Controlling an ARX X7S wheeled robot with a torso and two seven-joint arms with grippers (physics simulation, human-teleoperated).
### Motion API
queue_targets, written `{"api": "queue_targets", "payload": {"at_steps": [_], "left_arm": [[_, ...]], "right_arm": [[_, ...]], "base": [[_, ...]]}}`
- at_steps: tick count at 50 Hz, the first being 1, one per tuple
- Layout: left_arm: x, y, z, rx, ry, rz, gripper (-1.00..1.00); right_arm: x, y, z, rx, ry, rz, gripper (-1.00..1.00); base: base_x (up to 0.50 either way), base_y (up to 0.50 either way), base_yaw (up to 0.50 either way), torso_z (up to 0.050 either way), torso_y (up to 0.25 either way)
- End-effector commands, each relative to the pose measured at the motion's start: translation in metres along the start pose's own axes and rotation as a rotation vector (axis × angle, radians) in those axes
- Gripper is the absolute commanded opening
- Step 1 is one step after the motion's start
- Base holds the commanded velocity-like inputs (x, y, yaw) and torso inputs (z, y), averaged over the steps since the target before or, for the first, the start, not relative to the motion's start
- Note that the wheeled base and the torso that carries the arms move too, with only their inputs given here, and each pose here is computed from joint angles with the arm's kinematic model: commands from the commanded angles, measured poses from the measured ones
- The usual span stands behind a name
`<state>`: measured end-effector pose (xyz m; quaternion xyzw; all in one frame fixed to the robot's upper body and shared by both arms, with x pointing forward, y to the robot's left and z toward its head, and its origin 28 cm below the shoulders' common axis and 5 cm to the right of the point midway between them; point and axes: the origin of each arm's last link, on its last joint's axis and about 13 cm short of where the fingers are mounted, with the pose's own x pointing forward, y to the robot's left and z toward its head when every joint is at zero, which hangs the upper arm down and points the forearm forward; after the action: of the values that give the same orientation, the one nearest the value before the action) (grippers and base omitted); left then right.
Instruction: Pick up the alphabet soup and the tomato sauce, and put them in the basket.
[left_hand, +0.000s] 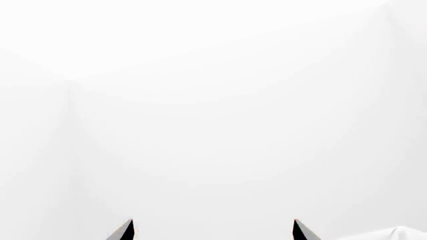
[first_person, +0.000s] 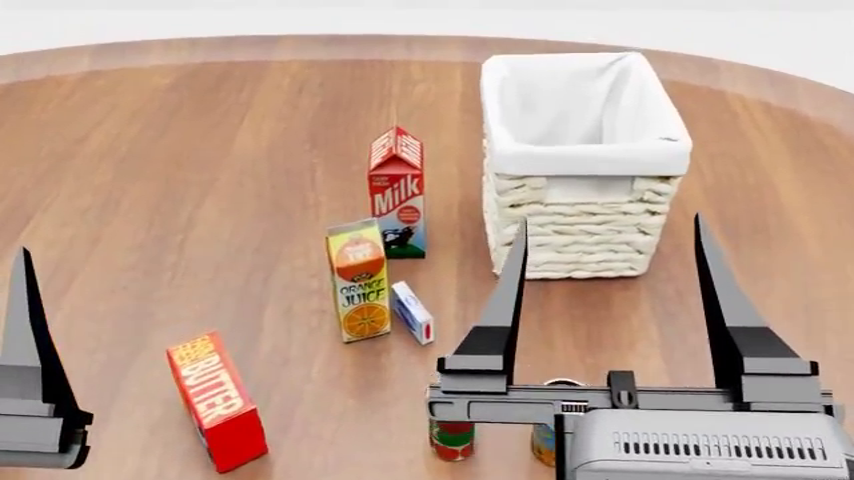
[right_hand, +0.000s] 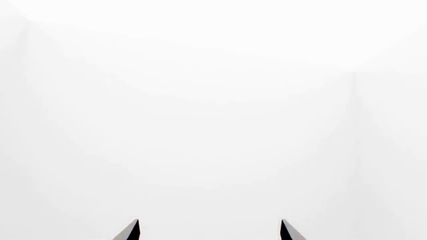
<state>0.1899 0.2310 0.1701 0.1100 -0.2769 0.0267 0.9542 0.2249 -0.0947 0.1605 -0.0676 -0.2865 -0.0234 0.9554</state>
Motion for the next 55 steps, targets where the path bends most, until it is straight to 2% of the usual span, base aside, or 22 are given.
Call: {"api": "queue_targets", "payload": {"at_steps": [1,10,16,17,20,28,31,34,45,47,52,55], "left_arm": [[0.0,0.0,0.0,0.001,-0.001,0.001,1.0],[0.0,0.0,0.0,0.0,-0.001,0.0,1.0],[-0.001,0.0,0.0,0.002,0.0,0.003,1.0],[-0.001,0.0,0.0,0.002,0.001,0.002,1.0],[-0.001,0.0,0.0,0.002,0.001,0.001,1.0],[-0.001,0.0,0.001,0.003,0.0,0.003,1.0],[-0.002,0.0,0.001,0.003,0.0,0.004,1.0],[-0.001,0.0,0.001,0.004,0.0,0.003,1.0],[-0.001,0.0,0.001,0.005,0.001,0.002,1.0],[-0.001,0.0,0.001,0.006,0.001,0.003,1.0],[-0.001,0.001,0.001,0.007,0.001,0.002,1.0],[-0.001,0.0,0.001,0.007,0.002,0.002,1.0]], "right_arm": [[0.001,0.0,0.003,0.011,-0.002,0.002,1.0],[-0.004,0.001,-0.004,0.018,0.0,0.007,1.0],[0.001,0.0,0.004,0.017,0.001,0.009,1.0],[-0.005,0.001,-0.004,0.018,0.0,0.01,1.0],[0.001,0.0,0.005,0.02,-0.002,0.01,1.0],[-0.005,0.001,-0.004,0.021,-0.003,0.014,1.0],[0.0,0.0,0.005,0.021,-0.003,0.015,1.0],[-0.005,0.001,-0.002,0.022,-0.004,0.015,1.0],[0.001,0.0,0.006,0.026,-0.003,0.014,1.0],[-0.004,0.001,-0.002,0.026,-0.003,0.016,1.0],[0.001,0.0,0.007,0.027,-0.003,0.018,1.0],[-0.004,0.001,-0.001,0.028,-0.005,0.017,1.0]], "base": [[0.29,0.0,0.0,0.0,0.0],[0.29,0.0,0.0,0.0,0.0],[0.29,0.0,0.0,0.0,0.0],[0.29,0.0,0.0,0.0,0.0],[0.29,0.0,0.0,0.0,0.0],[0.32,0.0,0.0,0.0,0.0],[0.35,0.0,0.0,0.0,0.0],[0.35,0.0,0.0,0.0,0.0],[0.35,0.0,0.0,0.0,0.001],[0.35,0.0,0.0,0.0,0.0],[0.35,0.0,0.0,0.0,0.0],[0.35,0.0,0.0,0.0,0.0]]}}
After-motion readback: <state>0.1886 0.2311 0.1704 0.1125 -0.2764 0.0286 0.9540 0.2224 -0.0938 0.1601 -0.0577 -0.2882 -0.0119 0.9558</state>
